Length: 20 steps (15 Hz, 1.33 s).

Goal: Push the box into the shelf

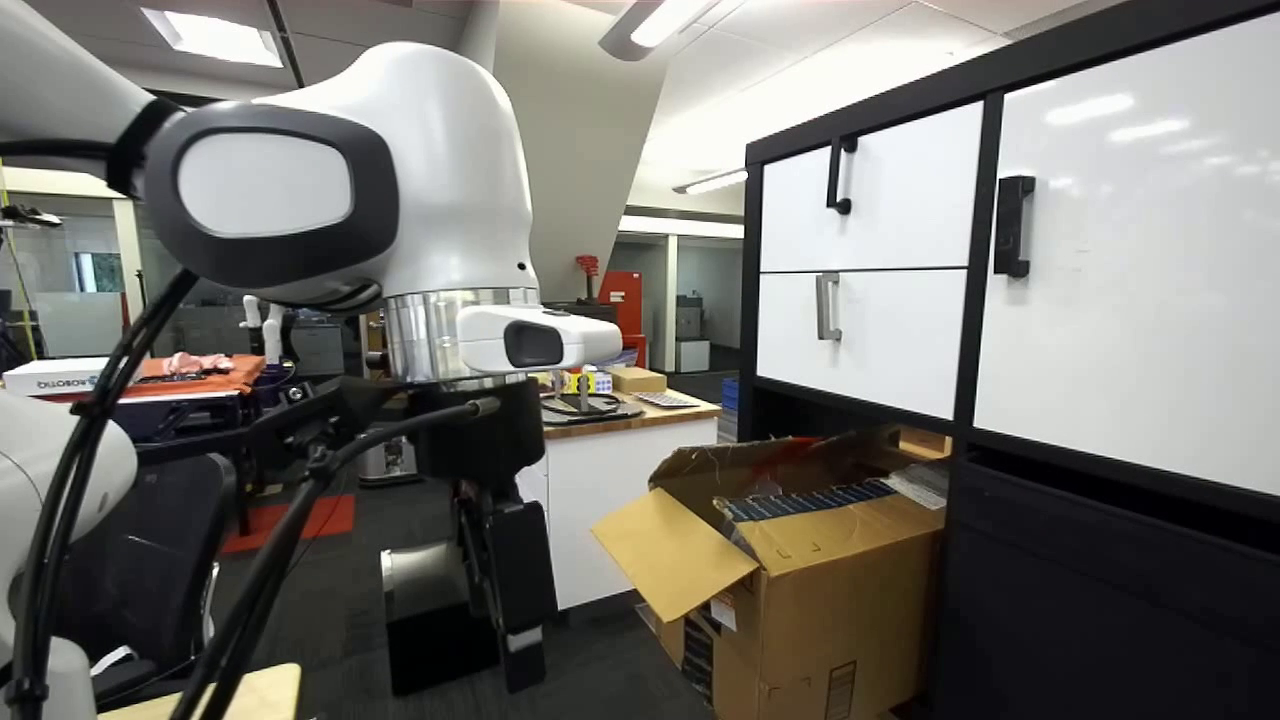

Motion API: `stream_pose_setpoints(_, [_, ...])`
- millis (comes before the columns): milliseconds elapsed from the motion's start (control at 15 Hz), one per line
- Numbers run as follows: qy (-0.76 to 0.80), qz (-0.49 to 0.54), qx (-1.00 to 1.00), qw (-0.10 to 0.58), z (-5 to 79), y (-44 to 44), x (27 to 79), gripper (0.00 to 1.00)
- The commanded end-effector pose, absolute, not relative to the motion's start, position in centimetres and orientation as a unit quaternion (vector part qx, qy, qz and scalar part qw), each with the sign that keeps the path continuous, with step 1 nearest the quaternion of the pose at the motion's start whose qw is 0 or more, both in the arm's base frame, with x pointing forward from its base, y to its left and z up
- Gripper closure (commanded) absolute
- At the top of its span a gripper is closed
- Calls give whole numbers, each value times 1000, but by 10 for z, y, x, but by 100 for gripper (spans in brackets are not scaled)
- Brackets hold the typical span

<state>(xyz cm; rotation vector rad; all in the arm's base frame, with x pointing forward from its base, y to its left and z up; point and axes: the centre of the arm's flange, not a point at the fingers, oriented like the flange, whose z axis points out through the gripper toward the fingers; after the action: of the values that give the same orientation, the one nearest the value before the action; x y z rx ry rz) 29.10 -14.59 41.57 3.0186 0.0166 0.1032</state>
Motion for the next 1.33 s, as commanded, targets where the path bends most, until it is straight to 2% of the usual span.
stream_pose_setpoints(0, [26, 30, 997, 65, 408, -132, 295, 0])
stream_pose_setpoints(533, [72, 3, 996, 51, 386, -77, 317, 0])
stream_pose_setpoints(867, [54, -7, 998, 9, 369, -42, 329, 0])
stream_pose_setpoints(1267, [22, 50, 998, -34, 357, -14, 341, 0])
